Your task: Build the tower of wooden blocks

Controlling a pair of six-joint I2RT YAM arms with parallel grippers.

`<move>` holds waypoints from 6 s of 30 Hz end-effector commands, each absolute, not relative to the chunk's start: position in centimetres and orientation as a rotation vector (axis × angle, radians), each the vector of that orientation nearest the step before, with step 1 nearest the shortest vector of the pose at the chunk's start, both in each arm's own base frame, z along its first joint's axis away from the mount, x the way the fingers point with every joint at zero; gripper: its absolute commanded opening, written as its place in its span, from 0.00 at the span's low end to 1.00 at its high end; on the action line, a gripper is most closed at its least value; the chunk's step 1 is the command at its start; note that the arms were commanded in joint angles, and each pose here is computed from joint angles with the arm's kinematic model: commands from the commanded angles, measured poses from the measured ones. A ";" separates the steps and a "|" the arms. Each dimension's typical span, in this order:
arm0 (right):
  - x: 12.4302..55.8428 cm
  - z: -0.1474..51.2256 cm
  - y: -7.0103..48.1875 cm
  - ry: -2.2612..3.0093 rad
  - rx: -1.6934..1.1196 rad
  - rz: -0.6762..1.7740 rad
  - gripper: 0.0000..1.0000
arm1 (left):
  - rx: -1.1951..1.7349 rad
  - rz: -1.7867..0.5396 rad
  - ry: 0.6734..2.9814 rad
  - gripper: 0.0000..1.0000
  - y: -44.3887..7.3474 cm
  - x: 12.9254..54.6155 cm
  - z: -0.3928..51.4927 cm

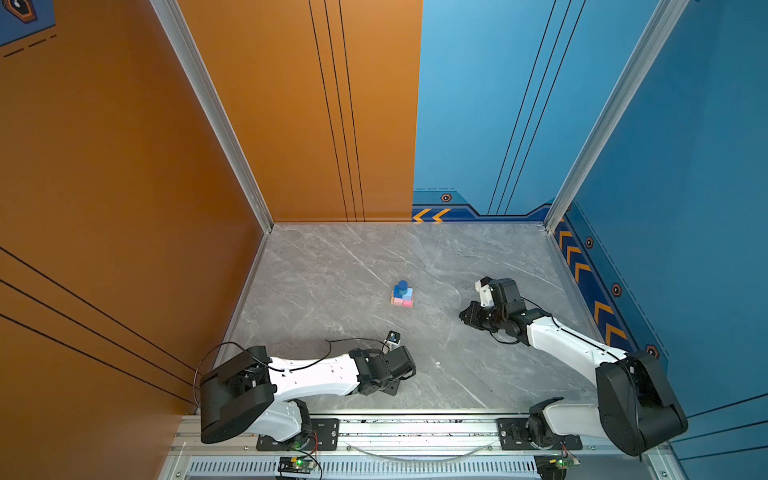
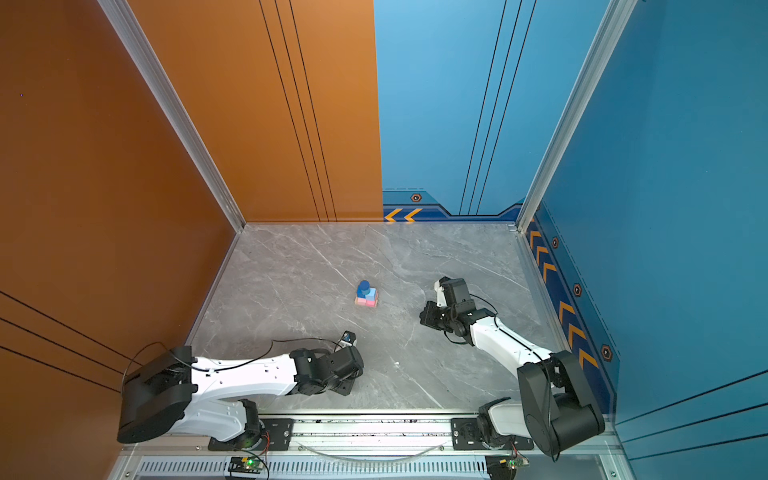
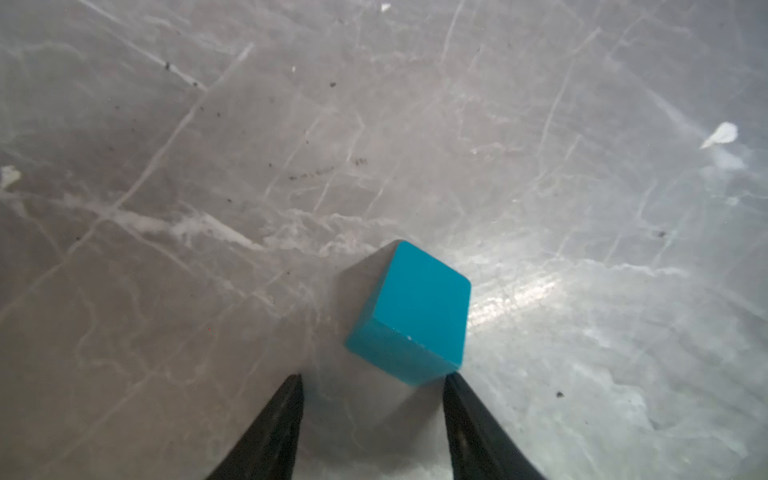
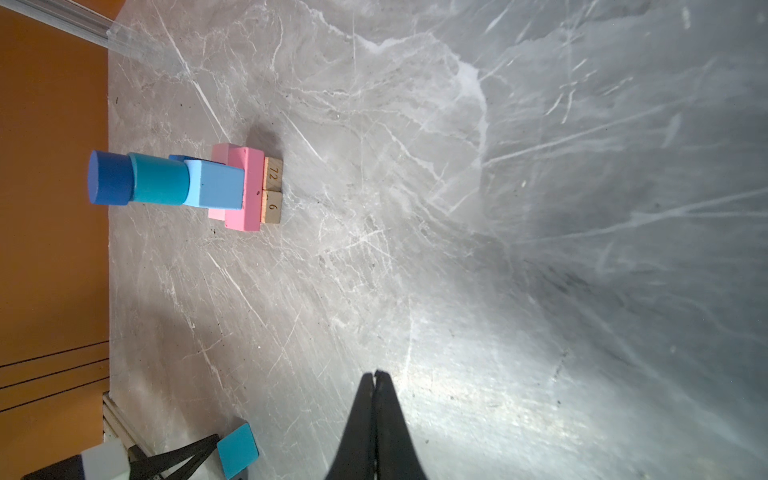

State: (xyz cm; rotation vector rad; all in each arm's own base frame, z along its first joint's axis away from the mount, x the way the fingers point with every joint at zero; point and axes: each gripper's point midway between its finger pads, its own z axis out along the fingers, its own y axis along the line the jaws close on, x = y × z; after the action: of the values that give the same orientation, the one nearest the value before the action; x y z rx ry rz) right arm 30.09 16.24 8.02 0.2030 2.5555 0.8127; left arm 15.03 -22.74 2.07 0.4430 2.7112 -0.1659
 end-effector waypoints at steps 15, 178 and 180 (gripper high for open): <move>29.8 6.9 15.7 2.586 0.228 0.775 0.06 | 0.251 0.069 2.792 0.52 -17.7 16.1 0.5; 29.1 8.3 12.0 2.503 0.311 0.836 0.09 | 1.721 -0.227 2.356 0.57 -26.1 21.2 2.7; 29.1 8.3 12.0 2.502 0.312 0.836 0.09 | 1.711 -0.223 2.356 0.55 -26.1 21.3 2.8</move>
State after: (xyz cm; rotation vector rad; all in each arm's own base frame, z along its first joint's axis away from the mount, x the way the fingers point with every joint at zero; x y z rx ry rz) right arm 29.25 12.01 8.13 0.3311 2.5151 0.8234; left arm 20.60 -26.18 2.19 1.7397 2.3398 -0.2467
